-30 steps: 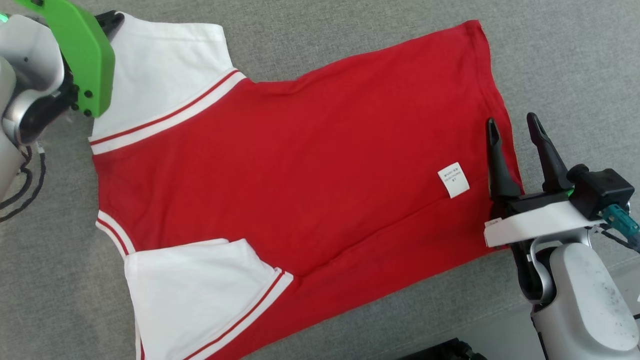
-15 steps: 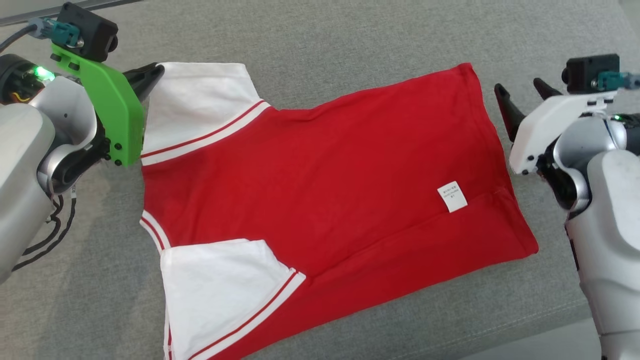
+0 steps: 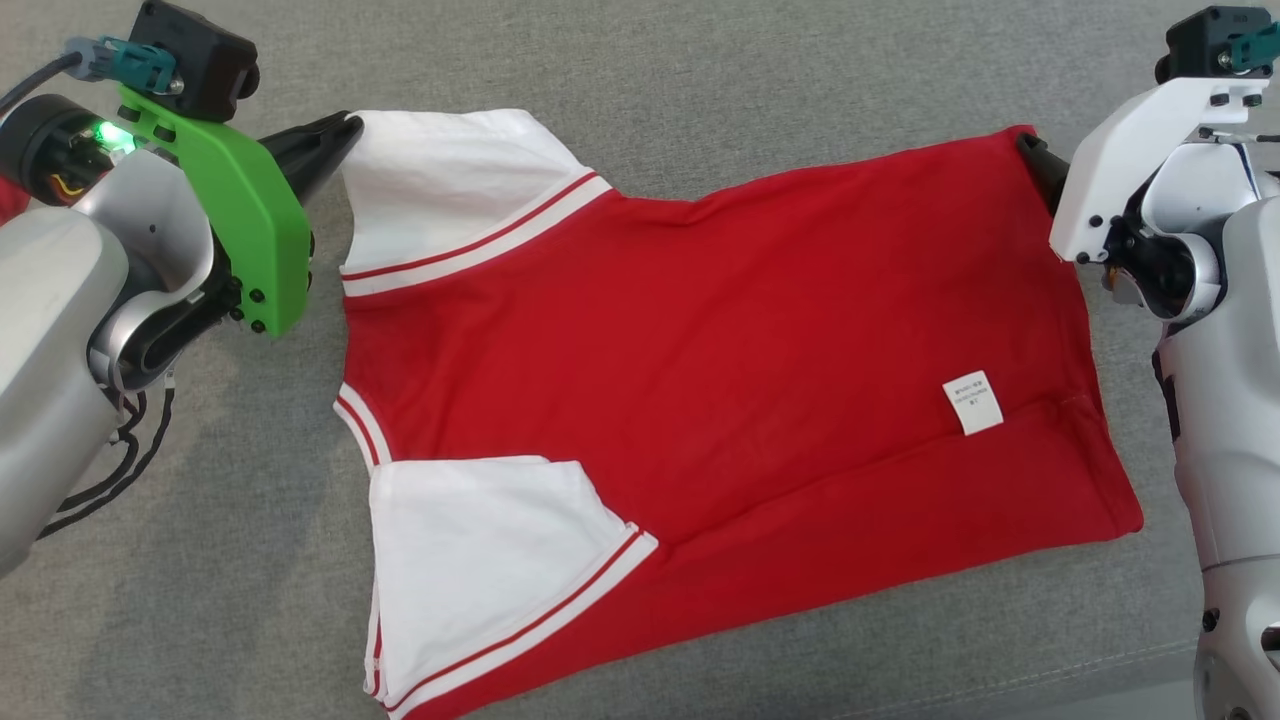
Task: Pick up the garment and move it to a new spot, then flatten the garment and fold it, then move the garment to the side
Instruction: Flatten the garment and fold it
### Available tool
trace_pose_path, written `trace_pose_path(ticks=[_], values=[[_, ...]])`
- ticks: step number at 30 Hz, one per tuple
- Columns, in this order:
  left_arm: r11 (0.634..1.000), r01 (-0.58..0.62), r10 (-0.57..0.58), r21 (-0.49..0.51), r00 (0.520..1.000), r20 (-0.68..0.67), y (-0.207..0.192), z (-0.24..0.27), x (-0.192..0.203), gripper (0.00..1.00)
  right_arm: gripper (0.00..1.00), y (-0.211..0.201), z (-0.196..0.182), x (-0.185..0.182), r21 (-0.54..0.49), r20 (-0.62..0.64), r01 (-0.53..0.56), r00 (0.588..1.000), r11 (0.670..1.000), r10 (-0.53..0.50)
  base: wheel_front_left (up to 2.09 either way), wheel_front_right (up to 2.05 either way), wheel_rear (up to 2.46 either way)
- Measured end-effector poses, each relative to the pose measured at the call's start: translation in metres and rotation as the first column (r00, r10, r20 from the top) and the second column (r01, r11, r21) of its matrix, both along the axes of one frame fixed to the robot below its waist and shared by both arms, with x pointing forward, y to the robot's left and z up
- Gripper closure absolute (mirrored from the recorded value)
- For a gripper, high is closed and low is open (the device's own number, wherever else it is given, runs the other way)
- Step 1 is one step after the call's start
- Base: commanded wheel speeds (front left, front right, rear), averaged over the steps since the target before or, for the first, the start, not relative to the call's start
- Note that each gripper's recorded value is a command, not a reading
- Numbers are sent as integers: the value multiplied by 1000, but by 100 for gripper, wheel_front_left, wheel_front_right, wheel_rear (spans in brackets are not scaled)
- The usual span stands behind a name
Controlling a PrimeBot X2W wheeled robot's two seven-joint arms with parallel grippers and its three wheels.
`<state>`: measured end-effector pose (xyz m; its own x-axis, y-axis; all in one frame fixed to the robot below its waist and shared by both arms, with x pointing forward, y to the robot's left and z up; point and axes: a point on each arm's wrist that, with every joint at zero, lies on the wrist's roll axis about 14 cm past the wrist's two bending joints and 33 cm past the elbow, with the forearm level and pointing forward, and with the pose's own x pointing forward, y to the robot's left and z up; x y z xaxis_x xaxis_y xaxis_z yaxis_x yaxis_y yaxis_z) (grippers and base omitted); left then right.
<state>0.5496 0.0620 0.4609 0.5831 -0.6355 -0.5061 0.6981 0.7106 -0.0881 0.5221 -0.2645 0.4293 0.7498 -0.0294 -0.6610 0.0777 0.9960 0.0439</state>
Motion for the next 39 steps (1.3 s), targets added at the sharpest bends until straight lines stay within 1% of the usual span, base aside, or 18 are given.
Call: trace_pose_path(ticks=[4, 15, 21, 32, 33, 34, 35, 36, 37, 39], values=[[1000, -11, 11, 1, 1000, -4, 7, -4, 0, 100, 0, 9, -13, 6, 43, -45, 0, 999, 999, 2, 0, 0, 0], [999, -35, 36, 13, 999, -23, 21, -15, 1, 100, 0, 19, -37, 15, 85, -103, 9, 995, 996, 0, 0, 0, 0], [999, -42, 43, 15, 999, -28, 25, -19, 3, 100, 0, 22, -41, 23, 91, -96, 6, 995, 996, 2, 0, 0, 0], [999, -43, 44, 20, 998, -42, 27, -27, 6, 100, 0, 18, -47, 35, 69, -89, 5, 996, 998, 1, 0, 0, 0], [999, -44, 44, 21, 998, -43, 28, -28, 6, 100, 1, 19, -47, 36, 68, -87, 5, 996, 998, 1, 0, 0, 0], [999, -44, 45, 22, 998, -44, 28, -29, 6, 100, 29, 19, -47, 37, 66, -88, 4, 996, 998, 2, 0, 0, 0], [999, -44, 45, 23, 998, -45, 28, -30, 6, 100, 55, 19, -47, 37, 66, -87, 5, 996, 998, 1, 0, 0, 0], [999, -44, 45, 24, 998, -46, 29, -30, 6, 100, 89, 18, -47, 38, 66, -84, 5, 996, 998, 0, 0, 0, 0], [999, -44, 45, 25, 998, -46, 29, -30, 6, 100, 100, 18, -46, 40, 66, -81, 5, 997, 998, 0, 0, 0, 0], [999, -47, 48, 26, 998, -44, 30, -30, 6, 100, 100, 19, -45, 41, 65, -79, 3, 997, 998, 2, 0, 0, 0]])
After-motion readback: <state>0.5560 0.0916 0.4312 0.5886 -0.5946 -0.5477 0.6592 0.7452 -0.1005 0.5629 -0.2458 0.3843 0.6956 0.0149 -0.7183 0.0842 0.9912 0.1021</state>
